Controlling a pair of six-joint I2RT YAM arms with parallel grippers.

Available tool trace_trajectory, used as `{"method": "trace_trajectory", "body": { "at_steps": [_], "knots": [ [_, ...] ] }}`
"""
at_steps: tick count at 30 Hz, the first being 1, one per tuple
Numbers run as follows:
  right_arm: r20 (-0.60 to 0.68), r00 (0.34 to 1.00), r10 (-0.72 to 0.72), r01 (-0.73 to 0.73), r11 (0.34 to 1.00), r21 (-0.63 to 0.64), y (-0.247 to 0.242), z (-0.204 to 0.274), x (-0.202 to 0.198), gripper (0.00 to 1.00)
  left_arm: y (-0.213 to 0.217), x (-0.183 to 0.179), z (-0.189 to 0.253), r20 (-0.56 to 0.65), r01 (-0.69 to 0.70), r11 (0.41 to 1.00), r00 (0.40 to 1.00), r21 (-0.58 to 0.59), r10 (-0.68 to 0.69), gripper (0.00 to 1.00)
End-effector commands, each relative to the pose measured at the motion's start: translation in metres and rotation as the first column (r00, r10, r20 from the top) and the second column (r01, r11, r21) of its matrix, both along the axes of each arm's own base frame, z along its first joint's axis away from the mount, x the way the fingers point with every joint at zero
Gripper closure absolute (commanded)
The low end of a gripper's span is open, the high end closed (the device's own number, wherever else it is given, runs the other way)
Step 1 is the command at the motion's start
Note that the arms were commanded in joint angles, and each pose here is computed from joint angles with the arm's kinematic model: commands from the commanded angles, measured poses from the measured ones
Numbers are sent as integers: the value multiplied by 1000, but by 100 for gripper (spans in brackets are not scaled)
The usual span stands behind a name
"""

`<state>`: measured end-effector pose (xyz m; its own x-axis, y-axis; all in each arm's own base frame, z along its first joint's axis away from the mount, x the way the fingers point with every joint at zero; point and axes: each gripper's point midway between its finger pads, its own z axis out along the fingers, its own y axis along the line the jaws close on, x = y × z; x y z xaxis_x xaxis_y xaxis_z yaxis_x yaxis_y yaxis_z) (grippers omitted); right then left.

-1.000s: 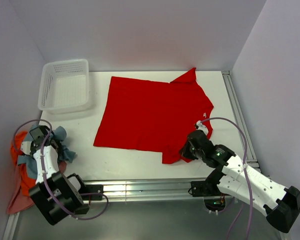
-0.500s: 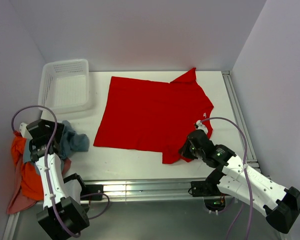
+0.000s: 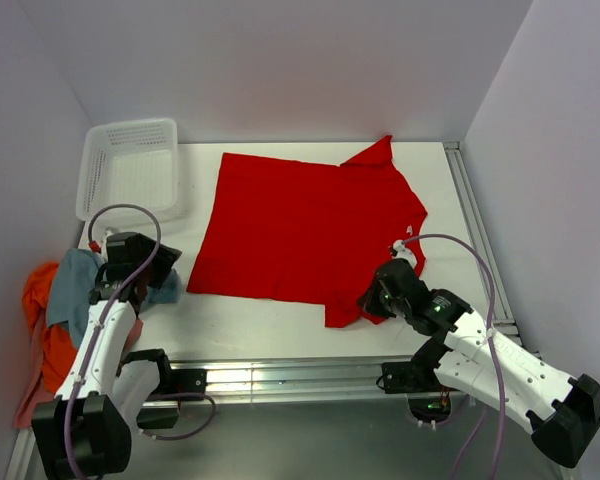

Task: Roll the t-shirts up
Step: Fold the tshirt

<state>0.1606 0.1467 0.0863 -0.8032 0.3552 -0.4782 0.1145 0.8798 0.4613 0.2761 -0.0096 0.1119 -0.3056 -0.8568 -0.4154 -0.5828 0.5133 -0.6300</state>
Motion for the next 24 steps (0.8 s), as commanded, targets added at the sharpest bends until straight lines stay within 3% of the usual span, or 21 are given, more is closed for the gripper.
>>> {"method": "trace_trajectory", "body": {
  "at_steps": [1, 10, 24],
  "knots": [
    [54, 999, -8, 7, 1000, 22, 2, 12, 9, 100, -5, -4, -8, -14, -38, 999, 999, -1, 38, 41],
    [42, 999, -16, 15, 1000, 24, 2, 8, 10, 100, -21, -22, -42, -130, -64, 998, 990, -17, 61, 49],
    [75, 991, -109, 110, 994, 0, -16, 19, 17, 100, -27, -31, -70, -244, -65, 998, 968, 15, 67, 52]
  ]
}}
